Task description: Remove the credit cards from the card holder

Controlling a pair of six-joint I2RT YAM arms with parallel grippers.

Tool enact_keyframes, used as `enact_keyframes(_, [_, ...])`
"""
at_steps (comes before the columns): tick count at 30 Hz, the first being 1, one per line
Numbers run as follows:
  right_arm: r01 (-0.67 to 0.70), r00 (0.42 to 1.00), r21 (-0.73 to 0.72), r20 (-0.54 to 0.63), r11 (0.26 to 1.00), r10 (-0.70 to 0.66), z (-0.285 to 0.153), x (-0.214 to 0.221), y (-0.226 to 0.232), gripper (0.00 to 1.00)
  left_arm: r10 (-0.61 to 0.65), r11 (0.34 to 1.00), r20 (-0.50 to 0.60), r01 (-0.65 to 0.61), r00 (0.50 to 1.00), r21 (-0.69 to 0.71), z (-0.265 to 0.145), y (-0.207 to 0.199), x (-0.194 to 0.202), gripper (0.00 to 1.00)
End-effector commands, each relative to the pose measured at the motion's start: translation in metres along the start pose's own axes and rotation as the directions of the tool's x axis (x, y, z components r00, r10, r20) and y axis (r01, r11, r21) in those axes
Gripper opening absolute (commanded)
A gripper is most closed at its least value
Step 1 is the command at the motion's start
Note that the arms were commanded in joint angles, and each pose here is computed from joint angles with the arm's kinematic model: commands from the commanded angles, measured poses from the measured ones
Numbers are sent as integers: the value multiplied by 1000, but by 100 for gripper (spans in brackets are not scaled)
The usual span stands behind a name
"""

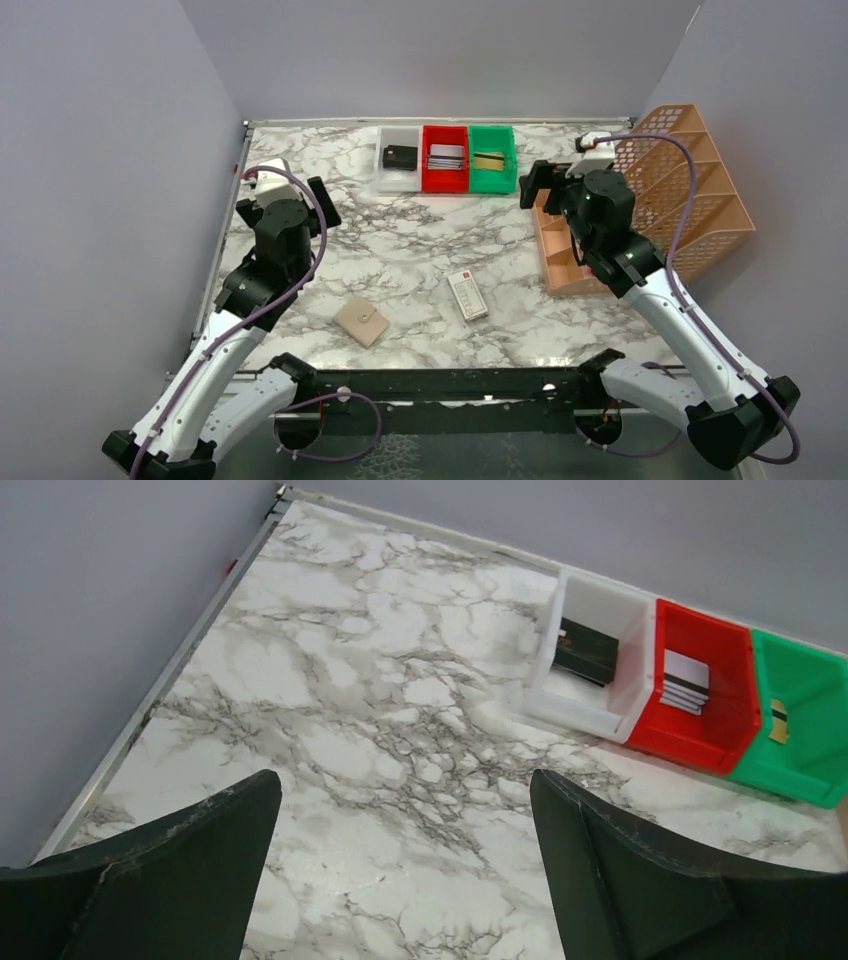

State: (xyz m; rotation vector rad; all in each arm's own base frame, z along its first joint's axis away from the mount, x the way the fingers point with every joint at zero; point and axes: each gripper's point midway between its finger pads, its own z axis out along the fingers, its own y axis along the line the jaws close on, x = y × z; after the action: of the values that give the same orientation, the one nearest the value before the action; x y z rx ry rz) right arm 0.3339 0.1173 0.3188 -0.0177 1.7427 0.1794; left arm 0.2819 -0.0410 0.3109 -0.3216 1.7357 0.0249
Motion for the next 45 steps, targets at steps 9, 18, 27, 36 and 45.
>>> enact_keyframes(9, [-273,941,-285,-278,919,193,-6,115,23,99,34,997,-217,-18,976,76,20,16,79,99])
enact_keyframes(18, [-356,822,-307,-552,883,140,-27,191,36,99,17,988,-436,53,900,147,25,10,131,99])
enact_keyframes(27, [-256,687,-302,-725,919,-47,-29,253,108,94,-90,984,-352,139,932,114,3,26,118,99])
enact_keyframes(36, [24,663,-220,-726,975,-181,-37,293,144,92,-132,976,-319,179,939,124,-5,27,111,99])
enact_keyframes(45, [222,620,16,-774,975,-128,-73,332,82,93,-143,973,-324,192,935,125,-5,27,112,99])
